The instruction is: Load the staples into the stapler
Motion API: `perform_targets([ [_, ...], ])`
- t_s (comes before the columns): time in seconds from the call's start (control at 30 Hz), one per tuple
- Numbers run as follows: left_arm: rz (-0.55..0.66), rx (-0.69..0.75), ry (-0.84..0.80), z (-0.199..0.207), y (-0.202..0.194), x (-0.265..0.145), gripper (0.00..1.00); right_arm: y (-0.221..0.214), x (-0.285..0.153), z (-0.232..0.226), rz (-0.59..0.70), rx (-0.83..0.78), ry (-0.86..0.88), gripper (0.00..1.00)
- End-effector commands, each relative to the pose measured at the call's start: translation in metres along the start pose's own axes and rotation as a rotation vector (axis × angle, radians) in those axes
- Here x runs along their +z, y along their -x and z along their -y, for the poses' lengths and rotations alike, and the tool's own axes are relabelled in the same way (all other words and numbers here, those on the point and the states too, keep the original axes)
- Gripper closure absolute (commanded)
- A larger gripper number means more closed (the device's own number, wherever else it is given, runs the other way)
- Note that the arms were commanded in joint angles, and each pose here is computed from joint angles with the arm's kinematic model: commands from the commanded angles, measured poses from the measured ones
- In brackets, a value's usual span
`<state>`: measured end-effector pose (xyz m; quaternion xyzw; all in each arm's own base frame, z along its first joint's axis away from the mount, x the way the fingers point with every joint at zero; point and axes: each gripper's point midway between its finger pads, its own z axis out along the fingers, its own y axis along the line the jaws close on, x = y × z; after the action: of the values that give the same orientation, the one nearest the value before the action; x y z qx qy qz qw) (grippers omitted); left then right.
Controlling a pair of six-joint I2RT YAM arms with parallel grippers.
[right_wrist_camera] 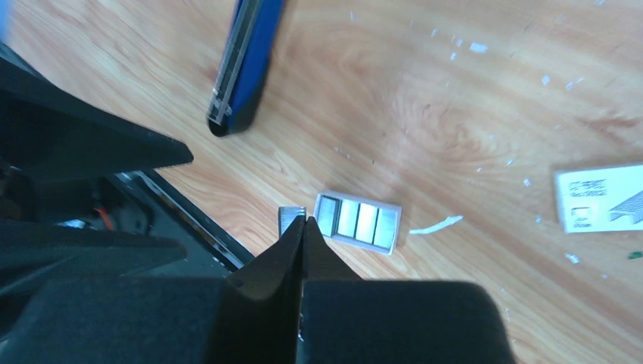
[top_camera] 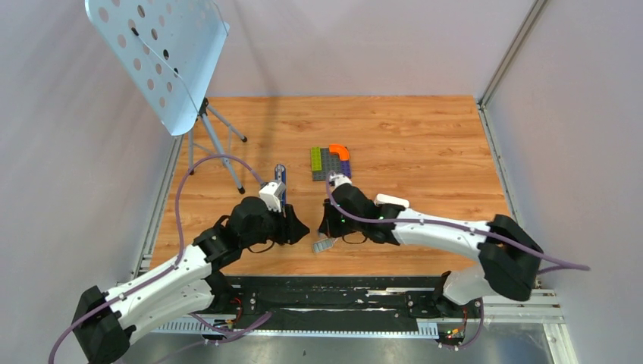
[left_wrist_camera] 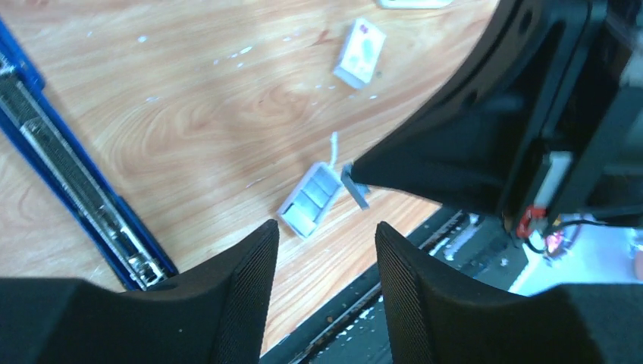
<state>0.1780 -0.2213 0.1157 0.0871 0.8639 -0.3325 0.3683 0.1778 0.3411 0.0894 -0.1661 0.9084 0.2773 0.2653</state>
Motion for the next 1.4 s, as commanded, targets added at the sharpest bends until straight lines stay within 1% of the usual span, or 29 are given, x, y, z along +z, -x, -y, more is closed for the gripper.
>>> perform_targets([
  [0.0,0.057,0.003,-0.183,0.04,0.025,-0.022,0.44,0.034,-0.027,-0.014,0.159,0.071,0.196,1.0],
  [0.17,0.095,-0.041,-0.358,0.073,0.037,-0.04,0.33,0.069,-0.072,-0.039,0.356,0.117,0.395,1.0],
  [0.3,0.133,-0.052,-0.49,0.095,0.046,-0.05,0.28,0.081,-0.104,-0.055,0.459,0.157,0.546,1.0],
  [0.4,0.159,-0.069,-0.569,0.108,0.052,-0.055,0.27,0.086,-0.123,-0.063,0.514,0.19,0.637,1.0],
  [0.57,0.217,-0.121,-0.708,0.129,0.065,-0.067,0.23,0.088,-0.142,-0.067,0.554,0.241,0.709,1.0],
  [0.67,0.239,-0.132,-0.744,0.135,0.072,-0.072,0.22,0.091,-0.149,-0.072,0.566,0.253,0.747,1.0],
  [0.73,0.241,-0.135,-0.746,0.136,0.073,-0.072,0.24,0.091,-0.151,-0.074,0.565,0.255,0.761,1.0],
  [1.0,0.273,-0.153,-0.746,0.135,0.077,-0.076,0.37,0.09,-0.153,-0.076,0.567,0.273,0.793,1.0],
  [1.13,0.259,-0.16,-0.723,0.132,0.076,-0.07,0.43,0.089,-0.151,-0.077,0.558,0.266,0.791,1.0],
  [1.37,0.256,-0.194,-0.74,0.133,0.077,-0.066,0.53,0.085,-0.147,-0.077,0.543,0.268,0.798,1.0],
])
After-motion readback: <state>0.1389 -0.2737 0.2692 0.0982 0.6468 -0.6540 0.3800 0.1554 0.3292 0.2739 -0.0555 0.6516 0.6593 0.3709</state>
